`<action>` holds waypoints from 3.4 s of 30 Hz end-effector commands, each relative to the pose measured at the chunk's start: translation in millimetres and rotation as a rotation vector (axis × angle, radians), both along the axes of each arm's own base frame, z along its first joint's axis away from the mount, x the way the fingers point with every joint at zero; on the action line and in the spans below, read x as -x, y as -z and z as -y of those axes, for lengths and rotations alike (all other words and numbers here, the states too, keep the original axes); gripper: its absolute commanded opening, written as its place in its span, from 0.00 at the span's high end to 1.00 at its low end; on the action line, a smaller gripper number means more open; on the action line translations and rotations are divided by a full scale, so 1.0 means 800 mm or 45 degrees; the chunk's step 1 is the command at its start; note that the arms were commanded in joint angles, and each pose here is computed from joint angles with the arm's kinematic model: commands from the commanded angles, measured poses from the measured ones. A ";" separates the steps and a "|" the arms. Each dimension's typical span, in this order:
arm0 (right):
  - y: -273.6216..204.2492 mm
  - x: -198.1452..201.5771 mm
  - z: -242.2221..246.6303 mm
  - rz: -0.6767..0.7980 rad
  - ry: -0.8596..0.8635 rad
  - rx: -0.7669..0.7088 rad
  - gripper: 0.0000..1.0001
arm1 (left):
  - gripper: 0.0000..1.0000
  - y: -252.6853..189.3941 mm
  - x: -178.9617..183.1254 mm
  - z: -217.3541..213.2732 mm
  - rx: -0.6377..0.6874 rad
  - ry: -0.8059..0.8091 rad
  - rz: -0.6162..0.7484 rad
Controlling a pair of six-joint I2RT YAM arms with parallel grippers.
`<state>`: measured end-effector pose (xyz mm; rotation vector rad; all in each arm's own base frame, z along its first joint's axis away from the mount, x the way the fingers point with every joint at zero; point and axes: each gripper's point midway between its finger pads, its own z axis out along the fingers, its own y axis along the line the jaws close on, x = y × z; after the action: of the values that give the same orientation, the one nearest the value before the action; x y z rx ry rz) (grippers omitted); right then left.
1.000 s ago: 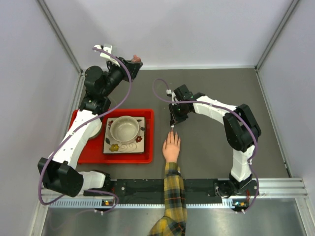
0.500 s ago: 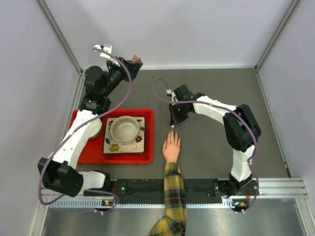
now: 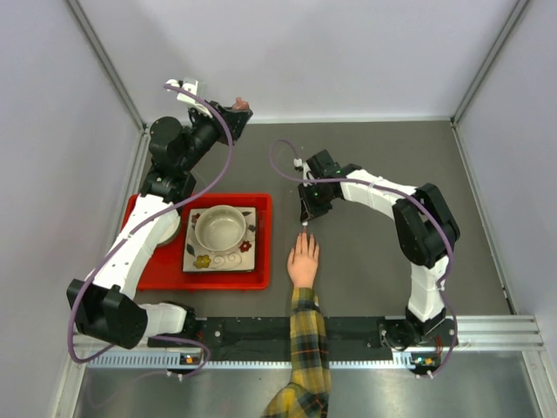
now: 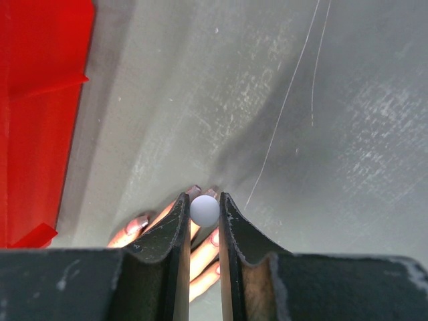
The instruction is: Paint the nails
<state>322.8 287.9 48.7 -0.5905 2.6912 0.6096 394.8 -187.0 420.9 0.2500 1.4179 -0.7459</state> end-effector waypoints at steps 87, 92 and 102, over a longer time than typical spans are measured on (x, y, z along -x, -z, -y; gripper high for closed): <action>-0.047 -0.018 0.000 0.089 0.049 -0.086 1.00 | 1.00 -0.028 0.001 -0.006 0.082 0.007 0.069; -0.041 -0.019 -0.005 0.069 0.042 -0.093 1.00 | 1.00 -0.027 -0.001 -0.005 0.084 0.011 0.065; -0.033 -0.019 -0.006 0.042 0.040 -0.083 1.00 | 1.00 -0.025 -0.005 -0.002 0.082 0.021 0.062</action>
<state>324.7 282.9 58.7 -0.5380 2.6870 0.6329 401.5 -185.9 415.8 0.2087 1.4372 -0.7838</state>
